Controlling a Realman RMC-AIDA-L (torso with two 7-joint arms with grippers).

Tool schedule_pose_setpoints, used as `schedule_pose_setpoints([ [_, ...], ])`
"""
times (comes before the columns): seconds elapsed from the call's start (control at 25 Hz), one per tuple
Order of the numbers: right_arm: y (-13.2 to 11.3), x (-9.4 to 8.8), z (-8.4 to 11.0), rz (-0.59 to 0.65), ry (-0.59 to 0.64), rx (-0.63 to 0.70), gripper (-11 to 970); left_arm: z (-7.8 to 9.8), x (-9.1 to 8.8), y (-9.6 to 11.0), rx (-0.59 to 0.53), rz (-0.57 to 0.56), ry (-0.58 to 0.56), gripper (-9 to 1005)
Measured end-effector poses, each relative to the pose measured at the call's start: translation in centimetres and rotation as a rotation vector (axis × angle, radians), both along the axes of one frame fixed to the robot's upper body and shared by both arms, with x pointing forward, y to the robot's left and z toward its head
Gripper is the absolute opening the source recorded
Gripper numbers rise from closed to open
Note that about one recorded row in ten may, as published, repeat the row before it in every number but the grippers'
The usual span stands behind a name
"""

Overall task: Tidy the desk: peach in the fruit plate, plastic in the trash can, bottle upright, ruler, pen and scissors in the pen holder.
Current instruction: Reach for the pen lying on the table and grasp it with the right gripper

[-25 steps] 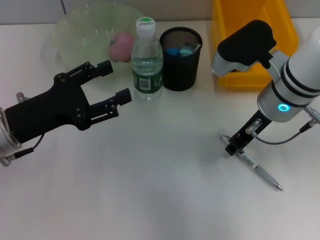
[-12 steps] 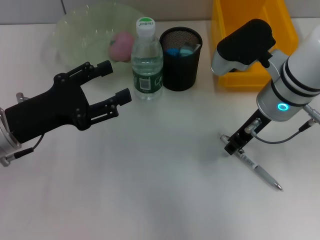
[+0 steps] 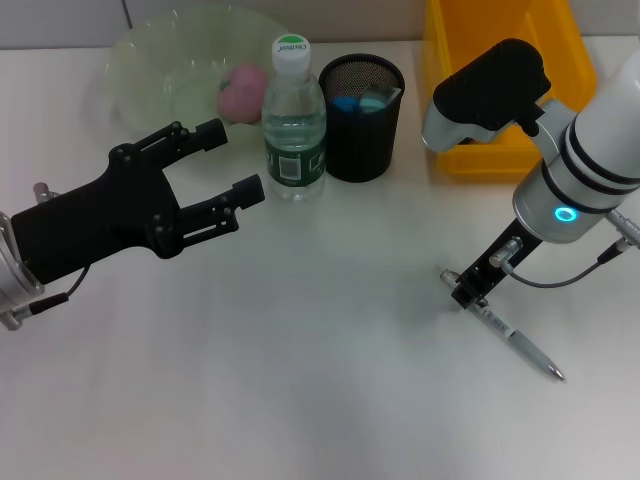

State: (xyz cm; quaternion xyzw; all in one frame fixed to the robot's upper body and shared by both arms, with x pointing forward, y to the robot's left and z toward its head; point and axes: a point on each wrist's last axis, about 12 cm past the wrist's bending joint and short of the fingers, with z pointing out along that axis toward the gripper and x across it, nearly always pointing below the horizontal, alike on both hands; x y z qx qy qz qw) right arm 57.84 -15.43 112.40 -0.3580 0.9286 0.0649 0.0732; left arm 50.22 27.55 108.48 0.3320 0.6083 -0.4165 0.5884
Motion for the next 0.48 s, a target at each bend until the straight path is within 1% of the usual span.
schedule_pose_setpoints([
  [0.2,0.05,0.02,0.03,0.005,-0.002,-0.001,321,0.01,0.04,-0.01,0.001,0.001,0.0,805],
  [0.28,0.05,0.01,0.02,0.006,-0.002,-0.001,275,0.01,0.04,-0.01,0.001,0.001,0.0,805],
  [0.48,0.08,-0.02,-0.02,0.008,-0.001,-0.003,259,0.01,0.04,-0.01,0.001,0.001,0.0,805],
])
